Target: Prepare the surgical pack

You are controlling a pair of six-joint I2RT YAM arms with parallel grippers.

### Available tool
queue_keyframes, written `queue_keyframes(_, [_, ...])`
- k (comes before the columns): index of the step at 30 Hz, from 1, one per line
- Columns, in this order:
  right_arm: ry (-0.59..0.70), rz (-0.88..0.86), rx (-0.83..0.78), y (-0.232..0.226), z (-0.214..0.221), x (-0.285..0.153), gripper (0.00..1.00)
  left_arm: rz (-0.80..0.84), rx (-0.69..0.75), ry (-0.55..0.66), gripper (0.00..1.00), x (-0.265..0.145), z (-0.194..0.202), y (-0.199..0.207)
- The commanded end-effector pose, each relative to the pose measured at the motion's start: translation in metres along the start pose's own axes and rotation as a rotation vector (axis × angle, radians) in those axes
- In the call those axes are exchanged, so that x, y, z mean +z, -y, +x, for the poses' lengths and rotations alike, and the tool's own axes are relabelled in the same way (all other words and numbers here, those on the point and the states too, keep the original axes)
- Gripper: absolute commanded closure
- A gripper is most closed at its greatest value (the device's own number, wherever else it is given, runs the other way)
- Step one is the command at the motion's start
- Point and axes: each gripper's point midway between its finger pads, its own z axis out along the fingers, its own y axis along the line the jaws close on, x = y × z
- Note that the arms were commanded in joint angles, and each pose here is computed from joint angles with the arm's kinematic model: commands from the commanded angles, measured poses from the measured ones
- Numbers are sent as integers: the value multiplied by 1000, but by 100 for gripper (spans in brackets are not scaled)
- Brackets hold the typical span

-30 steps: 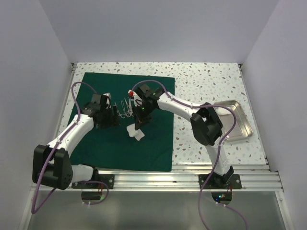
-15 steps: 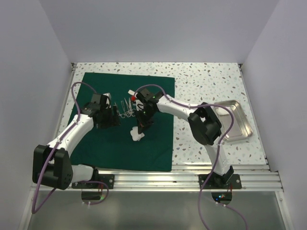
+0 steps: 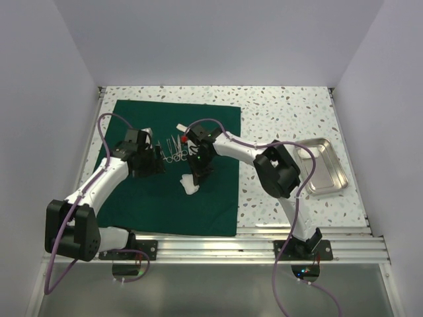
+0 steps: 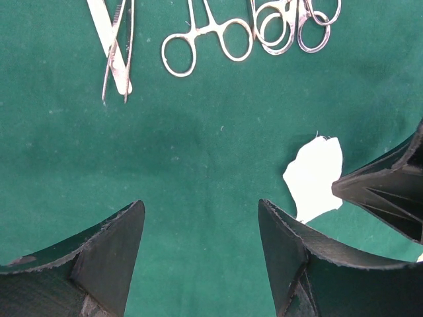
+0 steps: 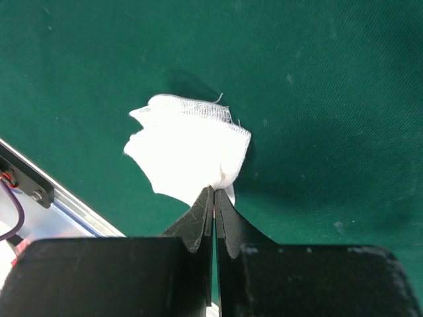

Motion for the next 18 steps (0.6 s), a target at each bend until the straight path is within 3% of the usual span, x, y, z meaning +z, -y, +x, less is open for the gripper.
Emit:
queue_keyframes(1, [56, 18, -45, -4, -18, -12, 100, 21, -1, 25, 27, -2, -6, 1])
queue_keyframes(5, [38, 29, -65, -4, -20, -14, 100, 25, -1, 22, 27, -1, -6, 1])
queue_keyframes(13, [32, 16, -64, -9, -16, -25, 75, 27, -6, 16, 27, 1, -4, 0])
queue_keyframes(18, [1, 10, -55, -9, -9, -21, 70, 38, -8, 12, 27, 2, -3, 1])
